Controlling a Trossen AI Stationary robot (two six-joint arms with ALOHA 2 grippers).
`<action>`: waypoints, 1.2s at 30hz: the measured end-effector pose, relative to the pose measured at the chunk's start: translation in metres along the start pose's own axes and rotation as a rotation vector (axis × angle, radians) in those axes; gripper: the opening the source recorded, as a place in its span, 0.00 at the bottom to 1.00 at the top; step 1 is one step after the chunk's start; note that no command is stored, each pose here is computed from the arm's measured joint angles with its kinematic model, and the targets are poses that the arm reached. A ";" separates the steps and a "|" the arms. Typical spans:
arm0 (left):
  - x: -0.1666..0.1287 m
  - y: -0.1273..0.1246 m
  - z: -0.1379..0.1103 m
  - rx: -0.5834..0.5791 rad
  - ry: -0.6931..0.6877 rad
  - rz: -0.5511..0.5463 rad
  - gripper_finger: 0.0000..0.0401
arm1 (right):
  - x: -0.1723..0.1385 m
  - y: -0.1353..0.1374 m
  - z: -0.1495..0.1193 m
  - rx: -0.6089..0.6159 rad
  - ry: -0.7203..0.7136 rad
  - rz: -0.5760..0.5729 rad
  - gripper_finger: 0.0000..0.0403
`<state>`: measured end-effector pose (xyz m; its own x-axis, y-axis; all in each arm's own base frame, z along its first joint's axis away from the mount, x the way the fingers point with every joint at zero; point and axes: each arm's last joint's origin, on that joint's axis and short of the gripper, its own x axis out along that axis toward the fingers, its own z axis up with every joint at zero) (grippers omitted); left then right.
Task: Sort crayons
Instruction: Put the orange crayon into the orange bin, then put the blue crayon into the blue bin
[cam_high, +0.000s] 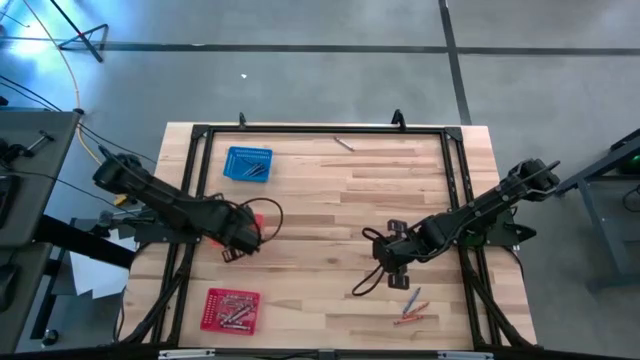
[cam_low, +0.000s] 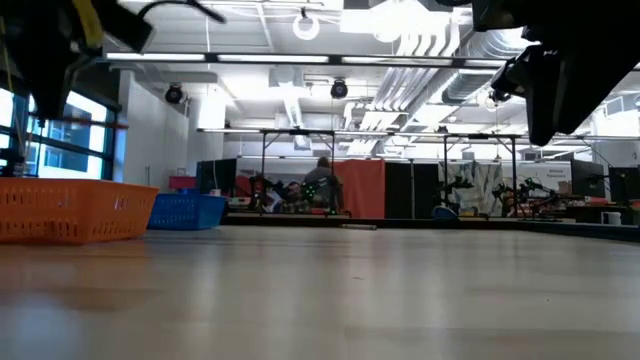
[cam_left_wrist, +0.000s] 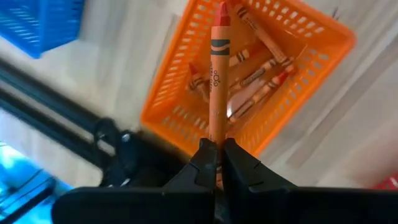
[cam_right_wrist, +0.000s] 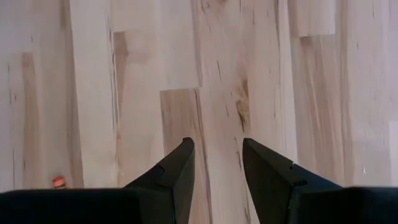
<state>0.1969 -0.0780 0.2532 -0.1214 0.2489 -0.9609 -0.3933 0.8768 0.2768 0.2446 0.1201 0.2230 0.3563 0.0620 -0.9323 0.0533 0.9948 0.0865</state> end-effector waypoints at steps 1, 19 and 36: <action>0.007 0.001 -0.001 -0.007 -0.008 -0.012 0.00 | 0.000 0.000 0.000 -0.001 -0.003 0.002 0.32; 0.041 0.001 -0.010 -0.049 -0.037 -0.030 0.11 | 0.000 0.003 0.005 0.005 -0.052 0.030 0.32; -0.006 -0.012 0.016 -0.122 -0.316 -0.205 0.23 | -0.045 0.005 0.016 0.005 -0.132 0.068 0.32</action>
<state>0.2170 -0.0836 0.2559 0.2502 0.2047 -0.9463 -0.4878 0.8709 0.0594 0.2441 0.1210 0.2710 0.4785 0.1182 -0.8701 0.0296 0.9882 0.1505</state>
